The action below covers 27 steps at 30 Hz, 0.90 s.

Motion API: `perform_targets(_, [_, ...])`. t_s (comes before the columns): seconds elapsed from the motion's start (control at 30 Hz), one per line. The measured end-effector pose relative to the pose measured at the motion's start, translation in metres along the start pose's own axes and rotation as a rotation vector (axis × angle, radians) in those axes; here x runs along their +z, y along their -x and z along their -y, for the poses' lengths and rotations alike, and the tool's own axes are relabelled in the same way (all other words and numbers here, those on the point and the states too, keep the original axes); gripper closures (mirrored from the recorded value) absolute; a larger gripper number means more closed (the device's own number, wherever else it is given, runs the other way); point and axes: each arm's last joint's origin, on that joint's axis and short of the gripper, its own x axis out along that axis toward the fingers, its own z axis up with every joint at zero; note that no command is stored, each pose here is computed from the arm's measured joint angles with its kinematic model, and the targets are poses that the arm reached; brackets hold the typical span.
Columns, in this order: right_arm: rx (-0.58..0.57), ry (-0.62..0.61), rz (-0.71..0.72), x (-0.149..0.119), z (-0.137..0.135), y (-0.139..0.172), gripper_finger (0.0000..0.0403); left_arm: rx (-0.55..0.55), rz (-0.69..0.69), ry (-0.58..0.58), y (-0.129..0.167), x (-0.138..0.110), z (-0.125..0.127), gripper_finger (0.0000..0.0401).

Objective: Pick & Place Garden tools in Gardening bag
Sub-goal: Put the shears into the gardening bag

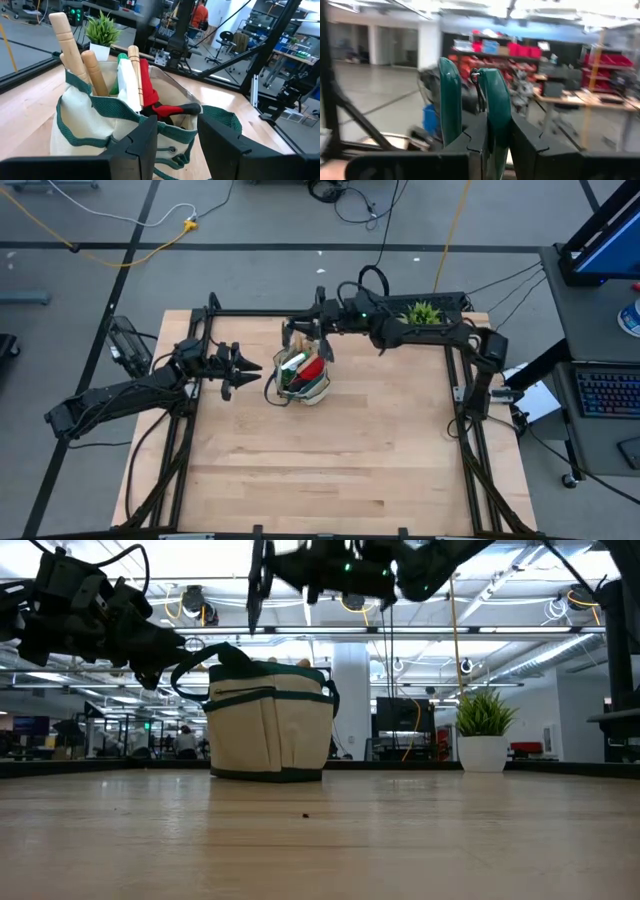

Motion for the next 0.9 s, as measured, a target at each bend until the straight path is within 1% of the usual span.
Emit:
perform_targets(0.13, [-0.081, -0.018, -0.046, -0.020, 0.013, 0.000, 0.0359, 0.000, 0.000, -0.001, 0.000, 0.000, 0.000, 0.0256])
perform_targets(0.27, [-0.142, -0.031, -0.083, -0.038, 0.019, -0.001, 0.0359, 0.006, 0.002, -0.013, 0.000, 0.000, 0.000, 0.0256])
perform_targets(0.47, [-0.140, -0.058, -0.124, -0.057, 0.018, -0.005, 0.0359, 0.023, 0.005, -0.019, 0.000, 0.000, -0.001, 0.0256])
perform_targets(0.63, [-0.129, -0.053, -0.133, -0.059, 0.011, -0.009, 0.0359, 0.024, 0.005, -0.020, 0.000, 0.000, -0.001, 0.0256])
perform_targets(0.77, [-0.174, -0.003, -0.183, -0.063, 0.005, -0.012, 0.0359, 0.031, 0.007, -0.021, 0.000, 0.000, -0.001, 0.0256])
perform_targets(0.9, [-0.158, 0.005, -0.203, -0.065, -0.001, -0.014, 0.0359, 0.040, 0.008, -0.022, 0.000, 0.000, -0.001, 0.0256])
